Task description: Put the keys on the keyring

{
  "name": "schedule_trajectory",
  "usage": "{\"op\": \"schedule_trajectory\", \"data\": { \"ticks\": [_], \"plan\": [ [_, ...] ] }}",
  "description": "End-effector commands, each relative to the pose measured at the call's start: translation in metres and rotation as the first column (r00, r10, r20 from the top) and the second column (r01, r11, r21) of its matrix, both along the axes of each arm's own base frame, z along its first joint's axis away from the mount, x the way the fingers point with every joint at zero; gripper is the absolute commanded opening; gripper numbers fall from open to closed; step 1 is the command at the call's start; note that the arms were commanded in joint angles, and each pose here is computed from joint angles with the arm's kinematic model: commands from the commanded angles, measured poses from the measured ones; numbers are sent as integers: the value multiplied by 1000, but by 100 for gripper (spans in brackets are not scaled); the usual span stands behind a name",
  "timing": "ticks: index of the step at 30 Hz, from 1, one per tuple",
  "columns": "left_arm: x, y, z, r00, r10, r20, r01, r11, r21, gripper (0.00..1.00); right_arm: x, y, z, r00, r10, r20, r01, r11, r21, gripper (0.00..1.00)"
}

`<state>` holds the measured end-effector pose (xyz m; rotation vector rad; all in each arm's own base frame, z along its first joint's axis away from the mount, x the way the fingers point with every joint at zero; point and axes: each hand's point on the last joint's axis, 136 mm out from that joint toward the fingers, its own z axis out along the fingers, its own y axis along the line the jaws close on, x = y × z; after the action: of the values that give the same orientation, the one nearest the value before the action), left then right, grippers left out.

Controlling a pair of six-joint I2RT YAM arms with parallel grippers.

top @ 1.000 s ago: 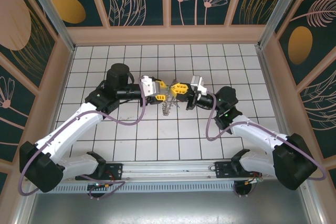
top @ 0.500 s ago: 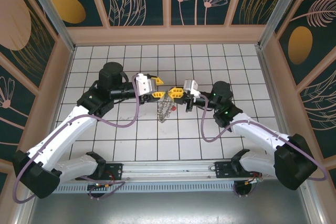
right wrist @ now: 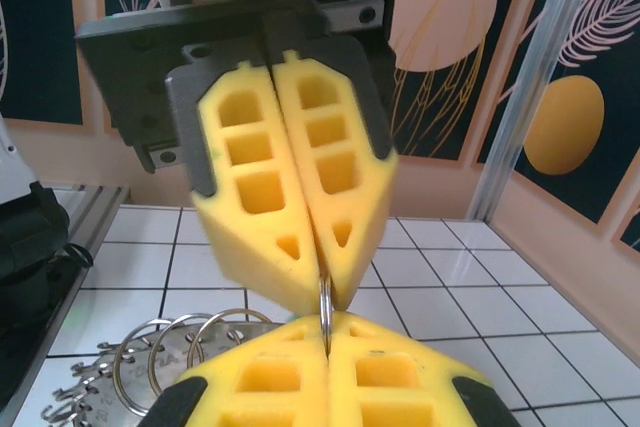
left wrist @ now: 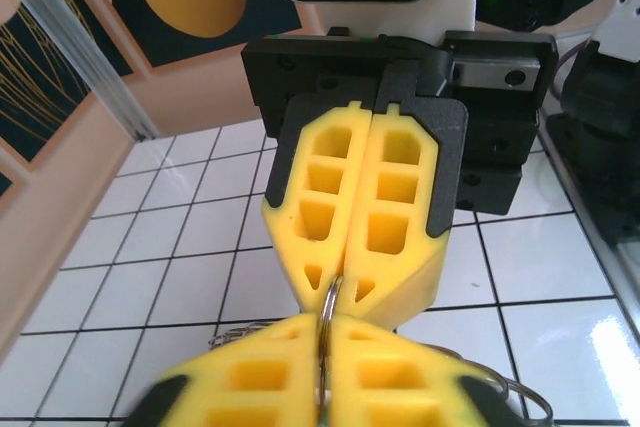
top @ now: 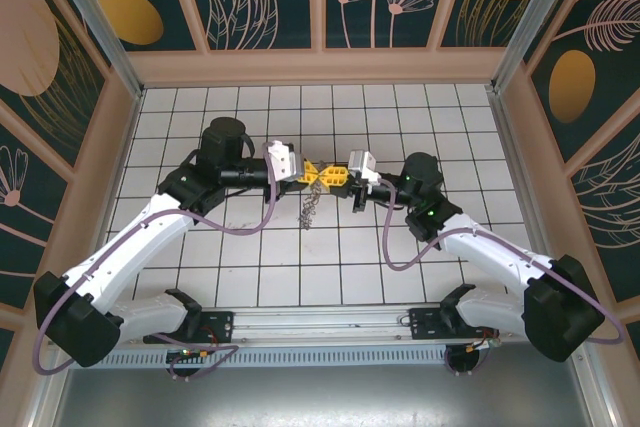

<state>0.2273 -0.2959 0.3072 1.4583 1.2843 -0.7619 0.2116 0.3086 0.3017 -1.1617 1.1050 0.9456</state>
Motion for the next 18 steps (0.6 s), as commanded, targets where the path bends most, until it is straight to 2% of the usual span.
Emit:
{"op": "schedule_trajectory", "data": {
  "ticks": [1,4,8,9,10,11,14,18],
  "plan": [
    [-3,1,-3,1000,-19,-7,19,1000,16,0,-8,3,30,996,33,88,-38,997,60,0],
    [-5,3,-7,1000,-25,13,24,999,47,0,-5,4,26,996,24,90,-28,999,39,0],
    [-2,9,-9,998,-7,58,2,996,90,0,-1,5,4,992,16,122,-5,996,-92,0],
    [-1,10,-10,998,-1,69,-7,995,103,0,1,4,-1,992,13,128,4,992,-130,5],
    [1,12,-13,997,13,75,-22,992,125,0,2,3,-7,991,14,132,10,985,-174,16],
    [2,14,-17,997,13,80,-25,988,154,0,2,2,-14,989,24,144,9,975,-223,22],
    [5,19,-29,996,5,88,-26,970,243,0,4,-1,-29,987,40,153,11,948,-319,26],
    [9,22,-34,995,-1,103,-29,957,288,0,8,-1,-34,988,46,144,8,934,-357,29]
  ]
}}
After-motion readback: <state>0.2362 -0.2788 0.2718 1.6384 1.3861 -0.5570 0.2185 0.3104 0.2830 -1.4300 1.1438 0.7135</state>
